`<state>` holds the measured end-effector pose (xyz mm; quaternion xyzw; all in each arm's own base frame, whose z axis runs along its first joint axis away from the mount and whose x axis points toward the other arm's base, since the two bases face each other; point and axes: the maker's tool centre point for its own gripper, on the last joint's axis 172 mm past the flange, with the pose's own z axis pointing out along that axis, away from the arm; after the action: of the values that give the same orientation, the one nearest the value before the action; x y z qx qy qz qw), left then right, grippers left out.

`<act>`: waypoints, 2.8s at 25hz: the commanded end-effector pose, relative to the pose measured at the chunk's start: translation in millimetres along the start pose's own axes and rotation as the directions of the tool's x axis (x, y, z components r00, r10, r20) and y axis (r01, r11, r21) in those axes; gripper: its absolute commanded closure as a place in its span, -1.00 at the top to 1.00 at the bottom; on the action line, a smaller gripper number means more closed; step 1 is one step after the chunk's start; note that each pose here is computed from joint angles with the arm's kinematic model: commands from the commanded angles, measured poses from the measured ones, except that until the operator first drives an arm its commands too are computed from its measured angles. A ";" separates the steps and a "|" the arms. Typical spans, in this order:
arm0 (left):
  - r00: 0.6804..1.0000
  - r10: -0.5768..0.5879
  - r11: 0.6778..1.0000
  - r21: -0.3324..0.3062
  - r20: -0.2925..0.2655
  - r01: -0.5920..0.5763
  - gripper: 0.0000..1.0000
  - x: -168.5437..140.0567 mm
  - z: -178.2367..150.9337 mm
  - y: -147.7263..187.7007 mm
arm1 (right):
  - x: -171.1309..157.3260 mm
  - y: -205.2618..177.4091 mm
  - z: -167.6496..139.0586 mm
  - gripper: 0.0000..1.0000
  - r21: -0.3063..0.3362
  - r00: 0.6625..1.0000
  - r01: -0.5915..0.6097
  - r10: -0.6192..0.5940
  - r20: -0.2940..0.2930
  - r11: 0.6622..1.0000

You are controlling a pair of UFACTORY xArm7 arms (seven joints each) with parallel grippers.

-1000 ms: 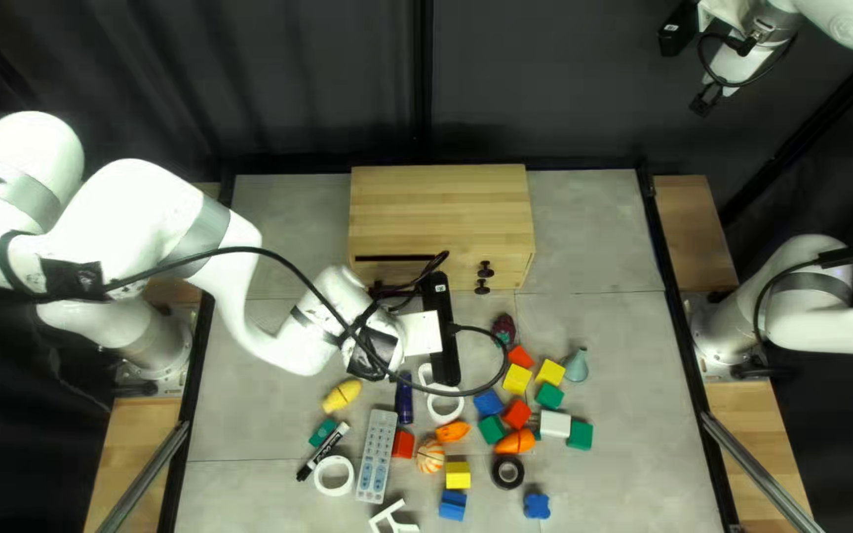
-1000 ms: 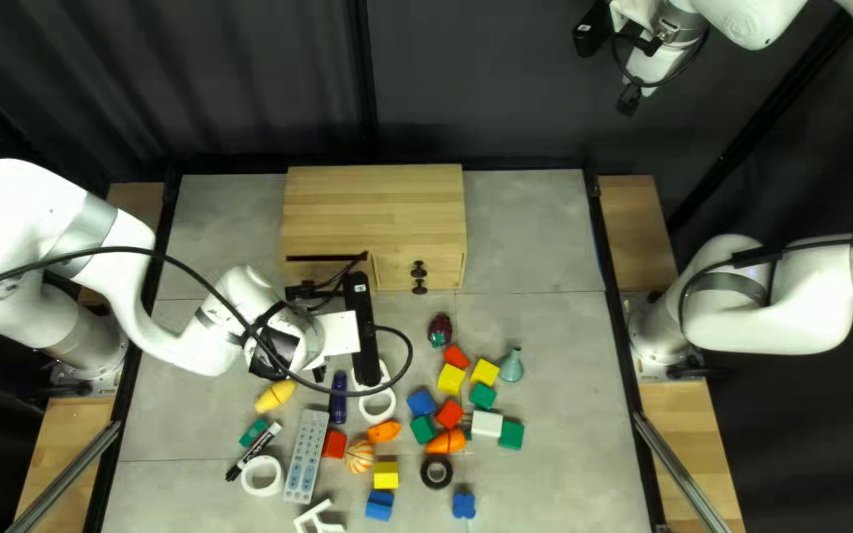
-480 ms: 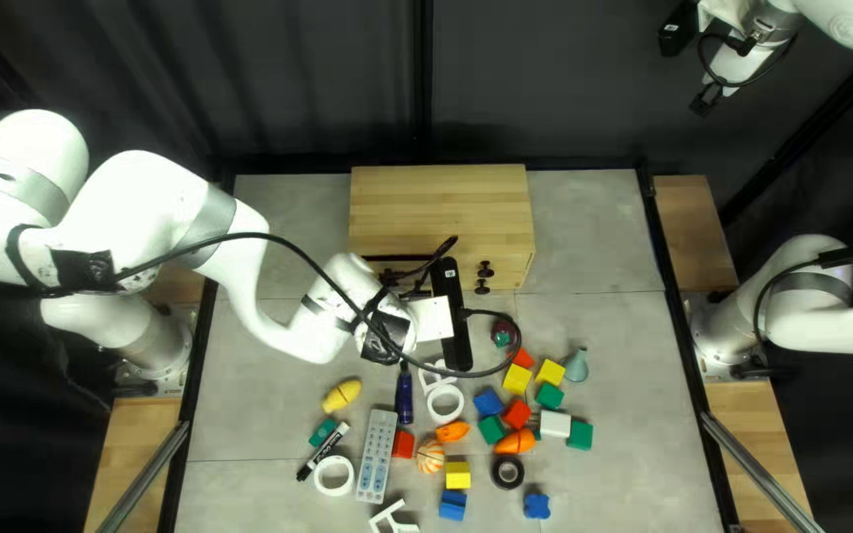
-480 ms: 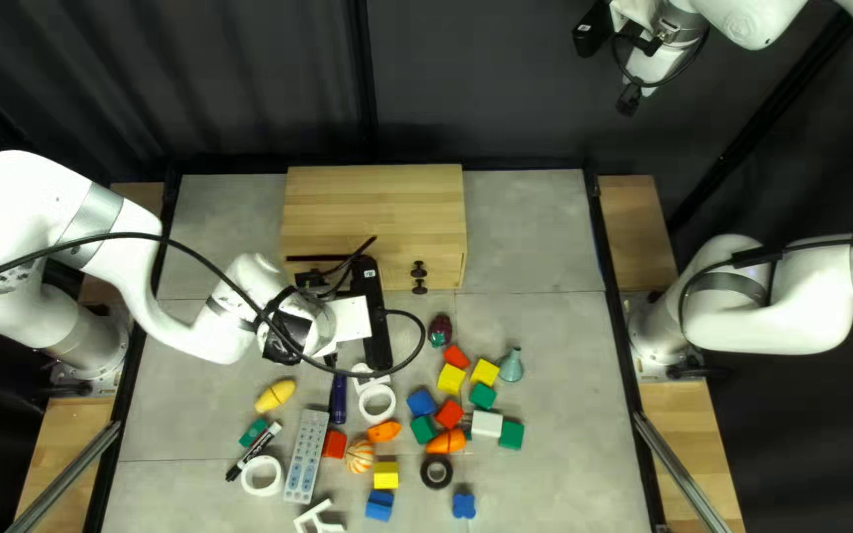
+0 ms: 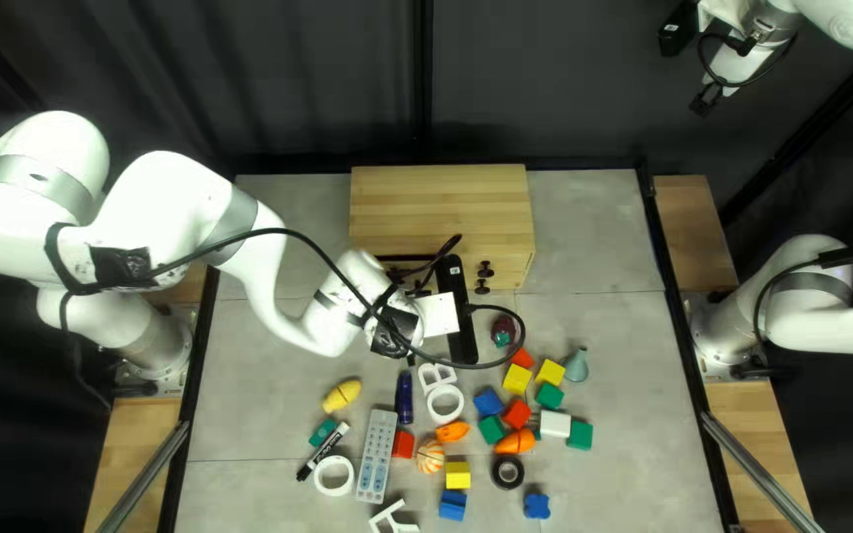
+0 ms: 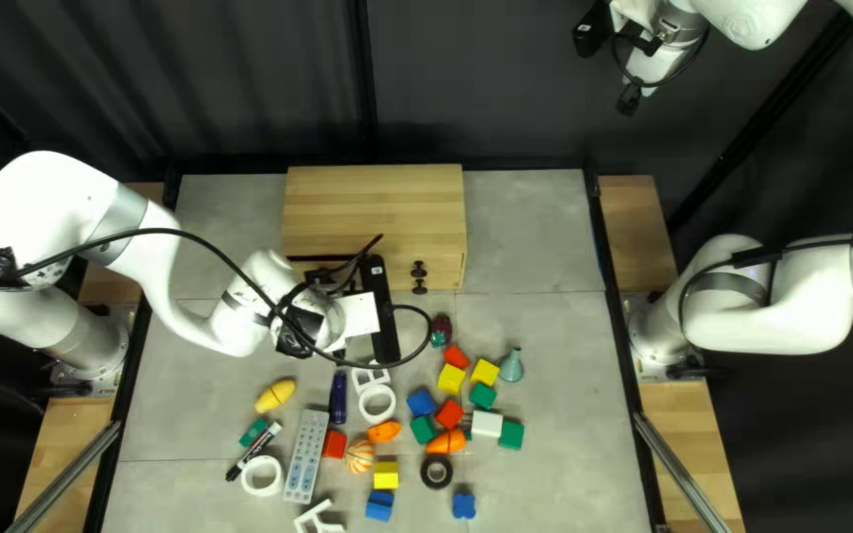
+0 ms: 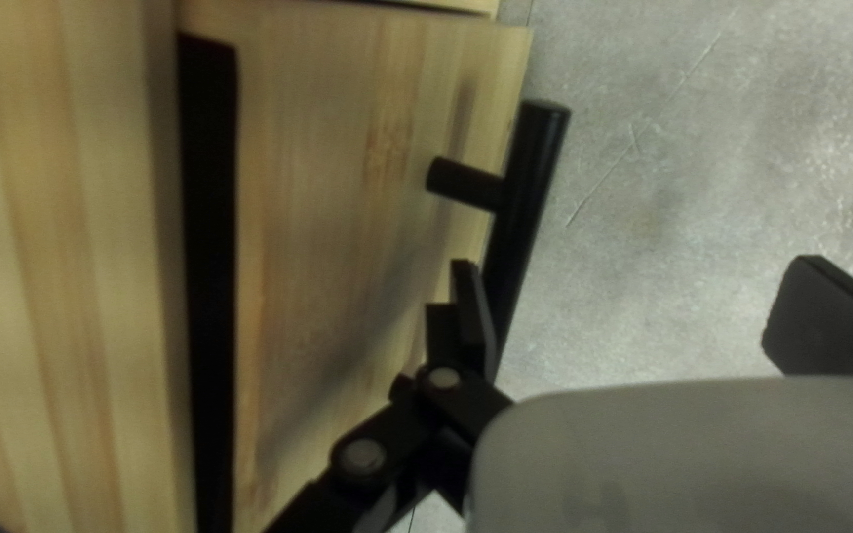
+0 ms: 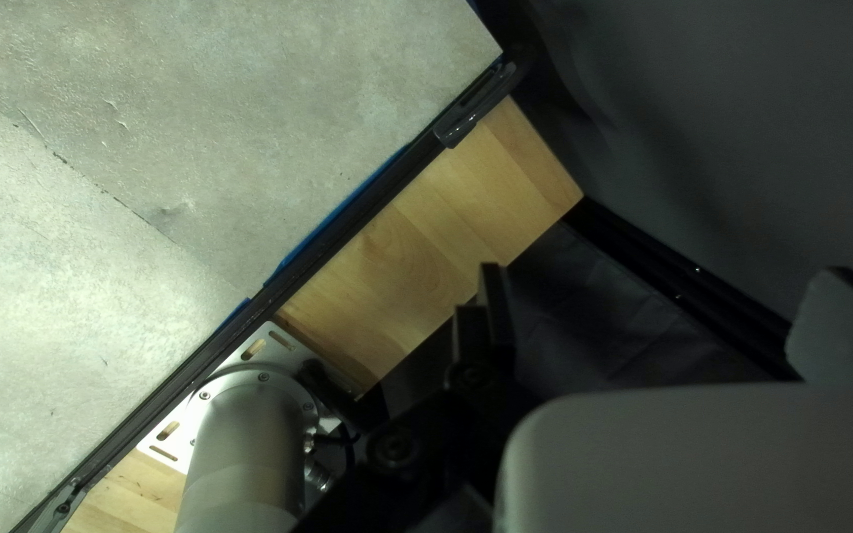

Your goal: Open drawers and place objects into drawer and close

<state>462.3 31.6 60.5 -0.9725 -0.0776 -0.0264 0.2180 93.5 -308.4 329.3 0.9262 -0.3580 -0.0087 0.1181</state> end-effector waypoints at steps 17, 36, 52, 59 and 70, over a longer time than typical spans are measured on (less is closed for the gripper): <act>1.000 0.001 1.000 0.004 -0.010 -0.001 1.00 -19.3 -64.6 21.0 | 0.0 0.0 0.0 1.00 0.000 1.000 0.000 0.000 0.000 1.000; 0.999 -0.036 0.994 -0.099 0.000 0.036 1.00 2.6 -23.9 8.0 | 0.0 0.0 0.0 1.00 0.000 1.000 0.000 0.000 0.000 1.000; 1.000 -0.020 0.993 -0.120 0.006 0.021 1.00 -3.7 -17.7 6.6 | 0.0 0.0 0.0 1.00 0.000 1.000 0.000 0.000 0.000 1.000; 1.000 -0.016 0.994 -0.112 0.010 0.017 1.00 -4.9 -15.4 7.5 | 0.0 0.0 0.0 1.00 0.000 1.000 0.000 0.000 0.000 1.000; 1.000 0.004 0.998 -0.067 0.023 -0.003 1.00 -3.2 -12.5 9.3 | 0.0 0.0 0.0 1.00 0.000 1.000 0.000 0.000 0.000 1.000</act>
<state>460.3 16.9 68.6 -0.9800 -0.0779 -0.0177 0.1820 93.5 -308.4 329.3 0.9262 -0.3580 -0.0087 0.1181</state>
